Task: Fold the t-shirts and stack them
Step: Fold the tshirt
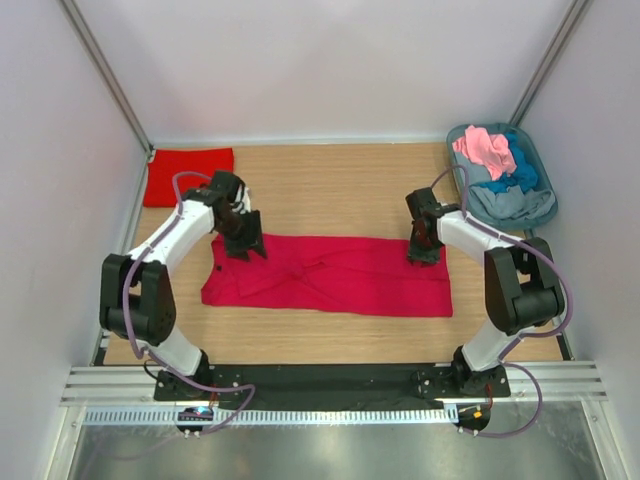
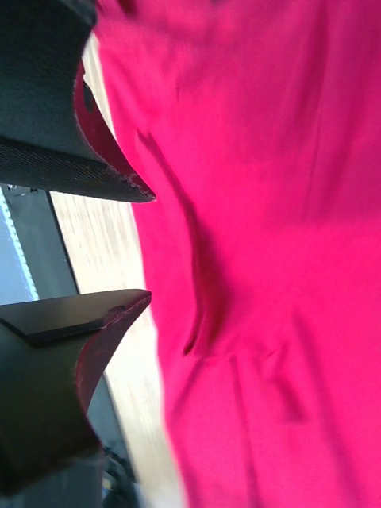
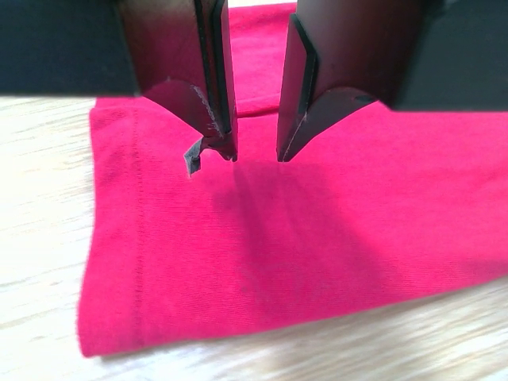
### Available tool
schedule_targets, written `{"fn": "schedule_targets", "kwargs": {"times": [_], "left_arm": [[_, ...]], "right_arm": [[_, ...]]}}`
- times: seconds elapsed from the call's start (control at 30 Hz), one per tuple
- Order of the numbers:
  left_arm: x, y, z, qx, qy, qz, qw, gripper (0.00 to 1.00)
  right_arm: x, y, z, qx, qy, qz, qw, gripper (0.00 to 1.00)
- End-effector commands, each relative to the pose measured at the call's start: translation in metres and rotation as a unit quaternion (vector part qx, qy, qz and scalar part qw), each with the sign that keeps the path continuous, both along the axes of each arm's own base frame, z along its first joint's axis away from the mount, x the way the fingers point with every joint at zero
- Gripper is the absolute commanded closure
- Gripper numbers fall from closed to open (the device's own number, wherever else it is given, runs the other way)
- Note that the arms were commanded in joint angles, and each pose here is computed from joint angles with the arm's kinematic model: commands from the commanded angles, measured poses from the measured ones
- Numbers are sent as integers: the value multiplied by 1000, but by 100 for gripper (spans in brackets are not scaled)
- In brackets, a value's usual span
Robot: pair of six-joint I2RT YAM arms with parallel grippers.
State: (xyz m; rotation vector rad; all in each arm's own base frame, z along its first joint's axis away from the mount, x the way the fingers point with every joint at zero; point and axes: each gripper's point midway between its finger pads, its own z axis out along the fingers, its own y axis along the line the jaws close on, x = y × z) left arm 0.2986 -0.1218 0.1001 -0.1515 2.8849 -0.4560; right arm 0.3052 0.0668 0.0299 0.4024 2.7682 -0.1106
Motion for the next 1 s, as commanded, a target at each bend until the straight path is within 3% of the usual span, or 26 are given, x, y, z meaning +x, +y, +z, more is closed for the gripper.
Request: {"fn": "schedule_targets", "kwargs": {"times": [0.0,0.1,0.37,0.6,0.8,0.97], "left_arm": [[-14,-57,3,-80,-27,-98,992,50],[-19,-80,2,-54,-55,-164,983,48],[3,-80,-8,0,-87,-185,979,46],[10,-92,-29,-10,-41,-176,983,50],[-37,-92,-36,-3,23,-165,986,59],[-61,-77,-22,8,36,-149,988,66]], "right_arm": [[7,-1,7,17,-20,-10,1000,67],[10,2,6,22,-18,-7,1000,67],[6,3,-2,34,-13,-5,999,67],[5,1,-6,44,-11,-7,999,67],[15,0,-3,51,-19,-11,998,67],[18,-1,-9,58,-13,-18,998,67]]}}
